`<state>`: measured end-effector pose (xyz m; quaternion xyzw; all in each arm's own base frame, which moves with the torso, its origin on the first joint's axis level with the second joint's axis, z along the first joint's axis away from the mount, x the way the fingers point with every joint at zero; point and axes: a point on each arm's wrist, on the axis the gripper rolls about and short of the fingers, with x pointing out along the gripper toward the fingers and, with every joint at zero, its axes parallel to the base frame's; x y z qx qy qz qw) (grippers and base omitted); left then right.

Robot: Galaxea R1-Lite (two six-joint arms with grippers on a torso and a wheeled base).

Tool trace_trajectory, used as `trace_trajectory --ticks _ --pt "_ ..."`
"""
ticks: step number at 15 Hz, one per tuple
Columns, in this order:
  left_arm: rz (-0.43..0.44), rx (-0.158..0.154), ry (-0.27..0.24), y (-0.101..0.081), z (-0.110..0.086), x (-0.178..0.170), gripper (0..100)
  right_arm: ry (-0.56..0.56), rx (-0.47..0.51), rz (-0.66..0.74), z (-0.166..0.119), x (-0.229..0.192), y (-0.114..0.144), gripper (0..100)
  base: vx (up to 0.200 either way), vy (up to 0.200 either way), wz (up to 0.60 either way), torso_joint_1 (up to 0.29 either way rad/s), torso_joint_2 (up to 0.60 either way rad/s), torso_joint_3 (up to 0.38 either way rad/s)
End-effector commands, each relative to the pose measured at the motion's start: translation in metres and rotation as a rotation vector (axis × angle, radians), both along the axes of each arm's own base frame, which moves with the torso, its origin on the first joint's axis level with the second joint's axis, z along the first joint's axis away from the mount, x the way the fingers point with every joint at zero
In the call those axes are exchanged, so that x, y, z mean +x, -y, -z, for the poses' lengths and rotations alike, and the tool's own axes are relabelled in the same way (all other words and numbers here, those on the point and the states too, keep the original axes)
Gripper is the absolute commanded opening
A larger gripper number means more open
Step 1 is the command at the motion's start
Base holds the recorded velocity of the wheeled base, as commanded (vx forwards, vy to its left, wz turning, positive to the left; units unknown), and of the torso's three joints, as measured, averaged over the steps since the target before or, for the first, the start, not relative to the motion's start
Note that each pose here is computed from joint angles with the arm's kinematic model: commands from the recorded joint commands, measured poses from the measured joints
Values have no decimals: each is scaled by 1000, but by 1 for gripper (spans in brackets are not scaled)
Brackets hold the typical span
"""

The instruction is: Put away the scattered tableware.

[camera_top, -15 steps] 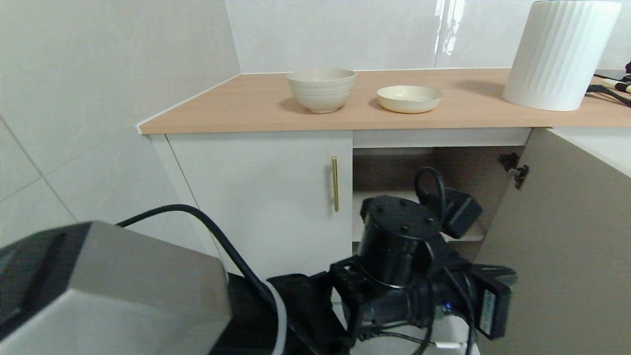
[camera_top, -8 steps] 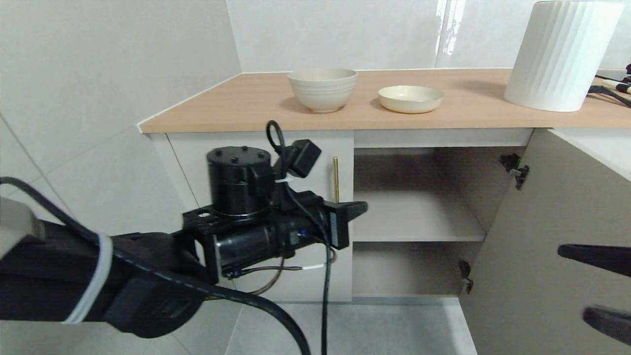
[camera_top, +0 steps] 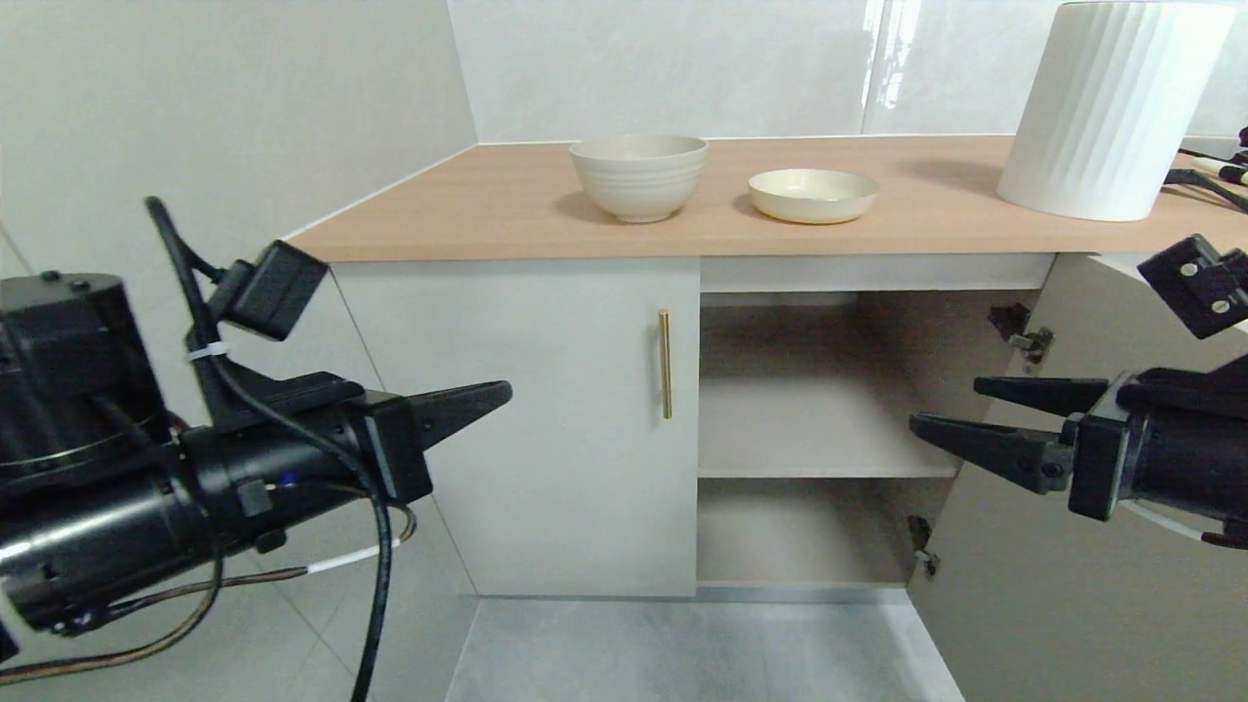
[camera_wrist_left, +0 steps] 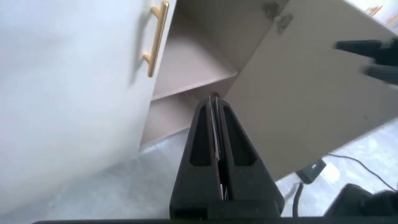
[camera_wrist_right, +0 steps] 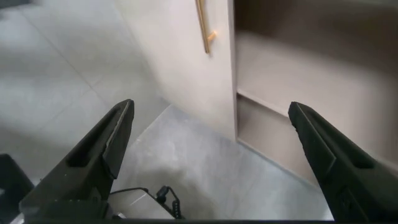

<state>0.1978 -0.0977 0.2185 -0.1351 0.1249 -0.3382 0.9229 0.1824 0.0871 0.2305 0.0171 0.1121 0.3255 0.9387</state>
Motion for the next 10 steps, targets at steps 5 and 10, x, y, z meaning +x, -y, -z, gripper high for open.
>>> trace_trajectory --ticks 5,10 --pt "-8 7 52 -13 -10 -19 0 14 8 55 -5 -3 2 100 0 0 0 0 0 0" --pt "-8 9 55 -13 -10 -19 0 26 11 71 -7 -5 4 100 0 0 0 0 0 0"
